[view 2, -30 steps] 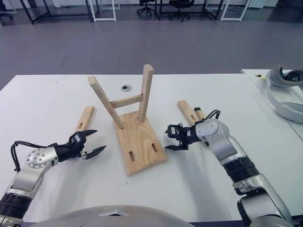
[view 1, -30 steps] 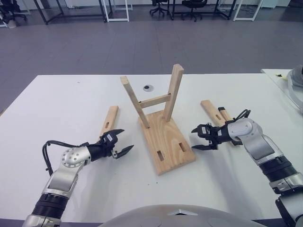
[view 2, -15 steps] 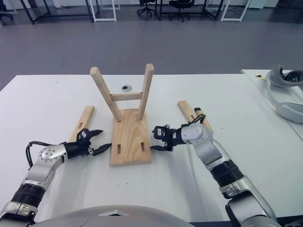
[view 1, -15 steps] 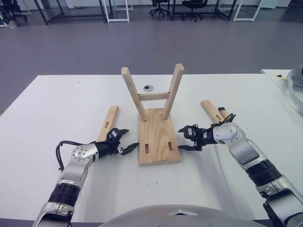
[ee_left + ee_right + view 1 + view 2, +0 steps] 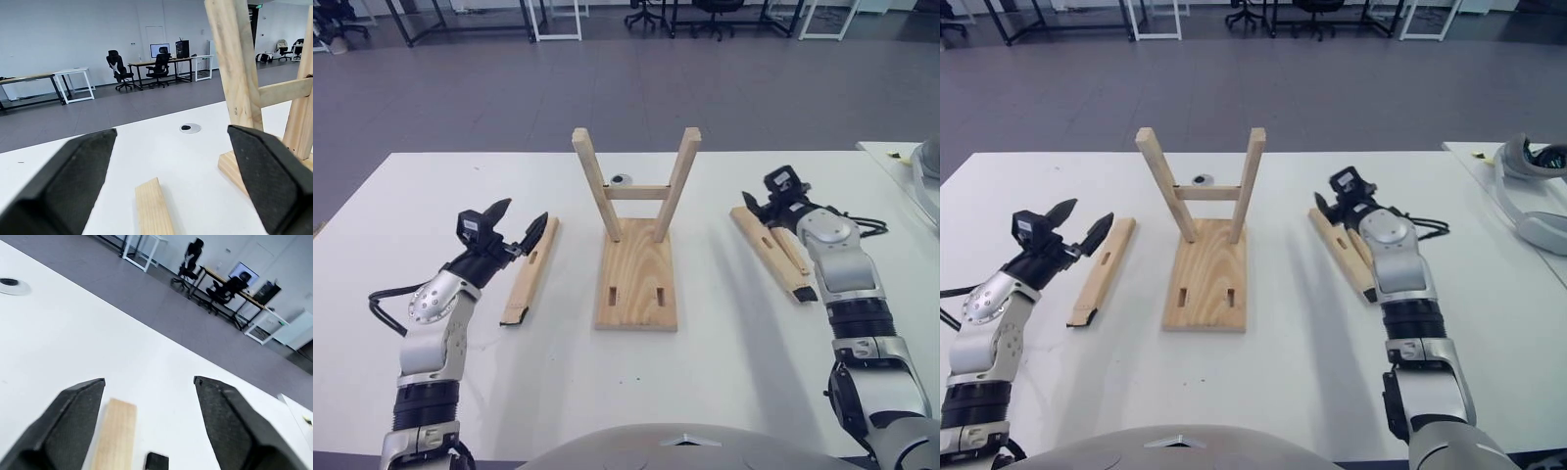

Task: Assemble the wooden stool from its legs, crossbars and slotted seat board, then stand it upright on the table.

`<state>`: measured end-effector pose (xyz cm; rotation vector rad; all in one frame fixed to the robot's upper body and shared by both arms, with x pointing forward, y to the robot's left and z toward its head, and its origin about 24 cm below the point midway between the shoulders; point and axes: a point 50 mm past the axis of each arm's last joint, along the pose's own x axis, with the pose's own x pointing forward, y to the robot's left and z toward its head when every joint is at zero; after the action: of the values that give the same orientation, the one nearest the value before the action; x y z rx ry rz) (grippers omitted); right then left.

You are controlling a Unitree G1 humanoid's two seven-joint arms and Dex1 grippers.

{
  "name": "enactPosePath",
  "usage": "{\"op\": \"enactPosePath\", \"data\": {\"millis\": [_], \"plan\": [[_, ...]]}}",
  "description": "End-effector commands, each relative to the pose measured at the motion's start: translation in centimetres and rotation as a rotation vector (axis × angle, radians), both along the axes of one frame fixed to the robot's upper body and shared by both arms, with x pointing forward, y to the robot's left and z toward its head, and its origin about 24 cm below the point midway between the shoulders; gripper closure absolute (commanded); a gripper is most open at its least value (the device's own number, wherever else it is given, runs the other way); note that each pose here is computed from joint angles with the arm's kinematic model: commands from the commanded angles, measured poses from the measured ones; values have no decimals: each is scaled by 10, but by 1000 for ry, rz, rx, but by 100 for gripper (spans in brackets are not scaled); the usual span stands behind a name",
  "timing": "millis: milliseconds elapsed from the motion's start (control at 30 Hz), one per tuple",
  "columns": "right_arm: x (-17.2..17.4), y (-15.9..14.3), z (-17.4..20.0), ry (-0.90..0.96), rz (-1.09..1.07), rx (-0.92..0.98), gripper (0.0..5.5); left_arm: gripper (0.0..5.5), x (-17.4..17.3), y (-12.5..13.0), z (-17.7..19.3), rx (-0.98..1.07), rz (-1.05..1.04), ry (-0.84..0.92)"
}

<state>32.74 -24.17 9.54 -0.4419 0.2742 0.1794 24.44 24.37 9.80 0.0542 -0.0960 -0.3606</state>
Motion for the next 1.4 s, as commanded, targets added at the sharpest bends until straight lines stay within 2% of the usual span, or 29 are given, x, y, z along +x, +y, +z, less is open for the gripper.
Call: {"op": "enactPosePath", "data": {"millis": [33, 267, 467, 733, 1400], "plan": [[-14, -21, -29, 105, -91, 99, 210, 133, -10, -3, -4, 4, 41, 41], [-27, -48, -40, 128, -238, 112, 210, 133, -16, -4, -8, -42, 99, 65], [-39, -60, -51, 185, -283, 89, 210, 133, -19, -8, -14, -22, 100, 86], [-53, -47, -75, 335, -161, 156, 210, 133, -22, -8, -15, -8, 101, 100], [-48, -19, -65, 221, -79, 259, 210, 133, -21, -14, -17, 3, 70, 111]]}}
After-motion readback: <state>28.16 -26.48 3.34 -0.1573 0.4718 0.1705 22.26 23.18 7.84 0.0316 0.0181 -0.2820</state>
